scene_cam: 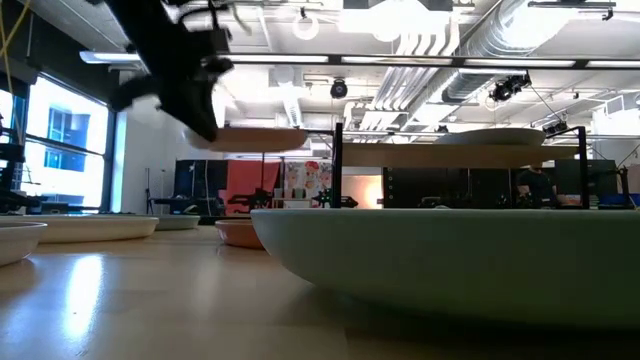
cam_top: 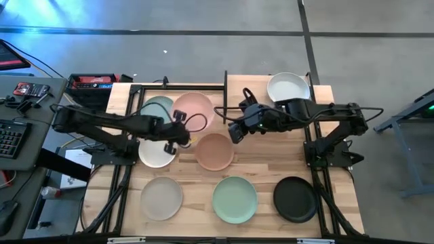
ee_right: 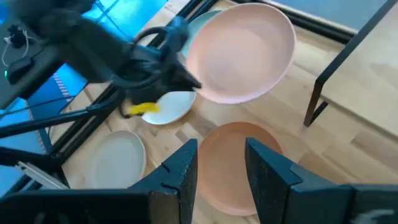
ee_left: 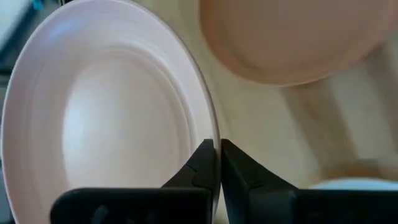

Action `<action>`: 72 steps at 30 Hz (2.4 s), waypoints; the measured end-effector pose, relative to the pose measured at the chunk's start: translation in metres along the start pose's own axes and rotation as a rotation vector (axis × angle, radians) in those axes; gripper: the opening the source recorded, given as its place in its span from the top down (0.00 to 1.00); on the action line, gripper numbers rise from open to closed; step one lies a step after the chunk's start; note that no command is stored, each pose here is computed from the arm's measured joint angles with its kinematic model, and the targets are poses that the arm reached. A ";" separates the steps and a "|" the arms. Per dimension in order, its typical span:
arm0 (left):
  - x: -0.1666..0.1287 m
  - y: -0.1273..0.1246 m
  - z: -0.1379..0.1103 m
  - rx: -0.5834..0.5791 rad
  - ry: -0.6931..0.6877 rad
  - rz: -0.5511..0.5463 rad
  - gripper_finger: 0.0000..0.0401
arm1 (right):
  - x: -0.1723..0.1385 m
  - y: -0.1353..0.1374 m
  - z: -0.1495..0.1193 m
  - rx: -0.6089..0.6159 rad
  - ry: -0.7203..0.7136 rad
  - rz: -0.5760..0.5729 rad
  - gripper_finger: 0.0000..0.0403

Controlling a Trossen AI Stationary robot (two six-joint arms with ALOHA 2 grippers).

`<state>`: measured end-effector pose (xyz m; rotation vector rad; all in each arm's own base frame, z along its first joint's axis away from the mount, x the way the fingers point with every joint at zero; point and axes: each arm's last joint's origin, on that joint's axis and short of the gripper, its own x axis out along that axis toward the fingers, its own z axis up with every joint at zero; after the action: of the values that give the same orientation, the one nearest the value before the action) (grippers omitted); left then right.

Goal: Place and stack plates onto a shelf
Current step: Stack the light brown plate on top of the white plate on the shelf

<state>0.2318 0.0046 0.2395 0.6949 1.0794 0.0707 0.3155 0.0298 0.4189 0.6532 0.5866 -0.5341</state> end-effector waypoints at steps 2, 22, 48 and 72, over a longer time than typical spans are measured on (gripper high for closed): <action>-0.015 -0.005 0.002 0.040 -0.023 -0.016 1.00 | 0.002 0.000 -0.001 0.030 0.006 -0.006 0.72; -0.076 -0.068 0.035 0.363 -0.269 -0.083 1.00 | 0.088 0.012 -0.036 0.118 0.192 -0.178 0.72; -0.067 -0.074 0.049 0.380 -0.296 -0.028 0.99 | 0.107 0.012 -0.046 0.114 0.261 -0.201 0.91; -0.057 -0.078 0.055 0.267 -0.272 -0.048 0.87 | 0.106 0.006 -0.048 0.176 0.301 -0.251 1.00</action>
<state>0.2277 -0.1056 0.2566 0.8894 0.8503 -0.2079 0.3791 0.0383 0.3223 0.8402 0.9198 -0.7342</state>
